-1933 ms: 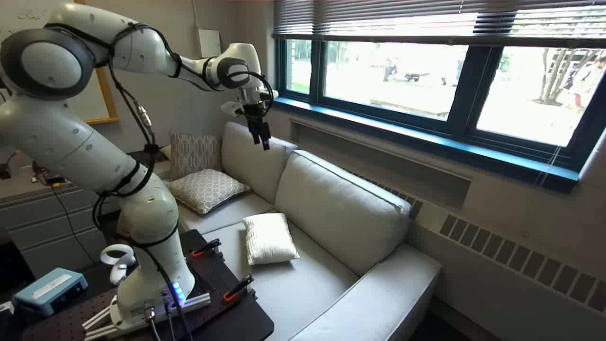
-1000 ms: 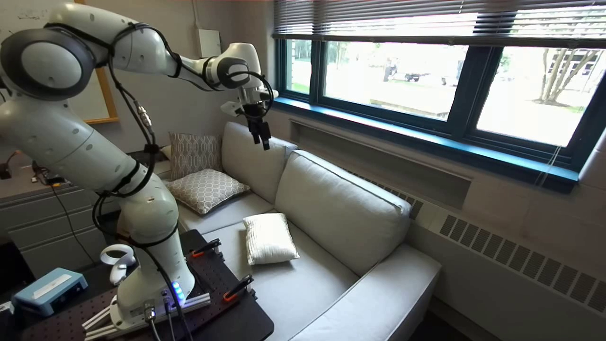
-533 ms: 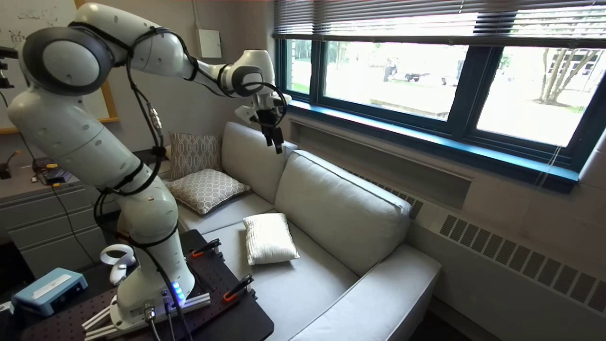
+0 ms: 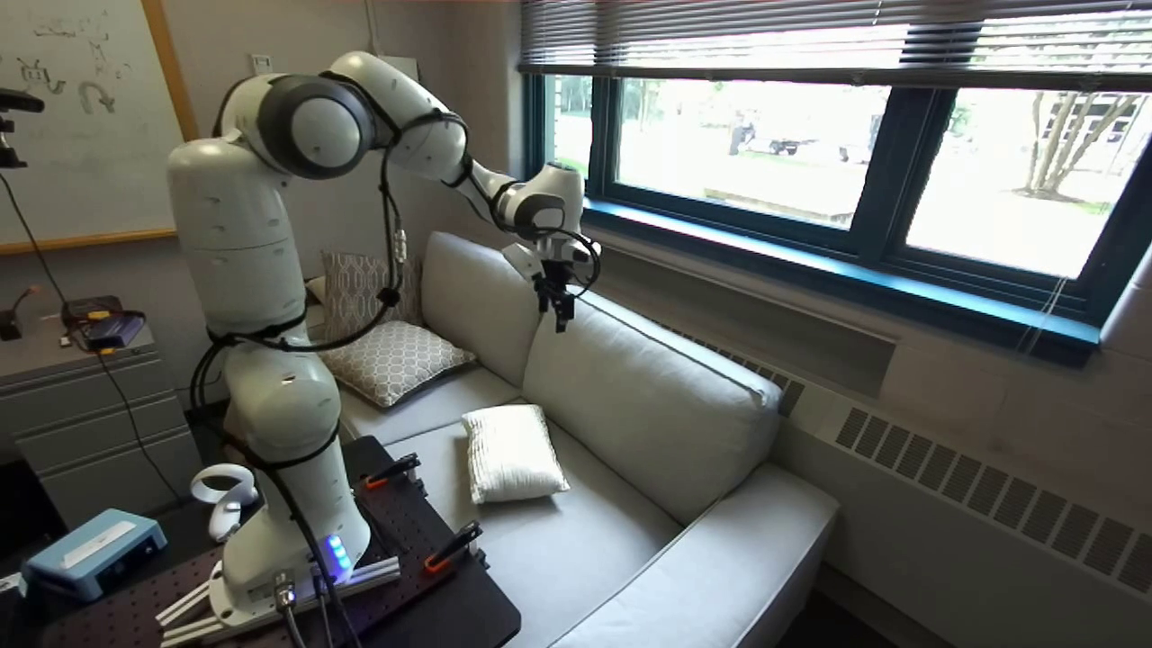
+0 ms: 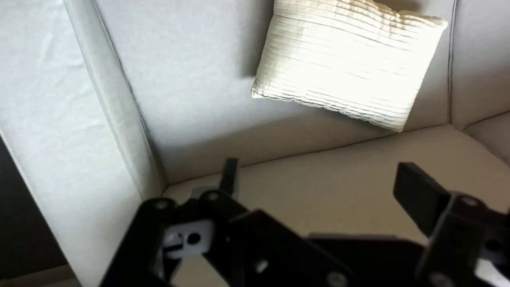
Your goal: Put the pillow upright against the armrest
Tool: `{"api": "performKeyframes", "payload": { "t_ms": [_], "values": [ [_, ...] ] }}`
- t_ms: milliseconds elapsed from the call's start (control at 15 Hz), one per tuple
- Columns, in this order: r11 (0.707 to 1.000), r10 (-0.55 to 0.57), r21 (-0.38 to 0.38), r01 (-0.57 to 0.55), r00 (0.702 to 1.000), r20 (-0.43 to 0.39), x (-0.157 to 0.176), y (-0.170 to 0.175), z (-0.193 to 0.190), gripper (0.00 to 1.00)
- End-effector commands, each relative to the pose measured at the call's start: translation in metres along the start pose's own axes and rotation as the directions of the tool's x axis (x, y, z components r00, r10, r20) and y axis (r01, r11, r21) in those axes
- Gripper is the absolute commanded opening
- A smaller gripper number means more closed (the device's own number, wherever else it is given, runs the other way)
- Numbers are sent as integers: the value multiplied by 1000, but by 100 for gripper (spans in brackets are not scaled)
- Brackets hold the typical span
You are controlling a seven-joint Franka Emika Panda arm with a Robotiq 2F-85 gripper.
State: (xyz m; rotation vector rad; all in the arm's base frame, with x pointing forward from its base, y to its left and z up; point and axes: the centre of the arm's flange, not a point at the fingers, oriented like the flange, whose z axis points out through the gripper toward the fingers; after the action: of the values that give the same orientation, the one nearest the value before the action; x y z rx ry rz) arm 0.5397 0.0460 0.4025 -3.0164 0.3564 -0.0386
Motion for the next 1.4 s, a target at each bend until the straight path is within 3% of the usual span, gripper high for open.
{"api": "performKeyframes", "payload": {
  "t_ms": [0,267,333,533,867,1133,1333],
  "values": [
    [1000,-19,24,16,991,131,55,-25,56,100],
    [999,-5,-40,16,963,269,65,-36,119,100],
    [1000,-13,-16,17,976,216,40,-26,112,100],
    [999,-12,-25,19,965,261,49,-30,134,100],
    [999,-19,-22,24,971,238,55,-29,129,100],
    [998,-54,44,43,954,294,102,-21,164,100],
    [984,-138,154,88,925,354,144,-12,214,100]
  ]
}}
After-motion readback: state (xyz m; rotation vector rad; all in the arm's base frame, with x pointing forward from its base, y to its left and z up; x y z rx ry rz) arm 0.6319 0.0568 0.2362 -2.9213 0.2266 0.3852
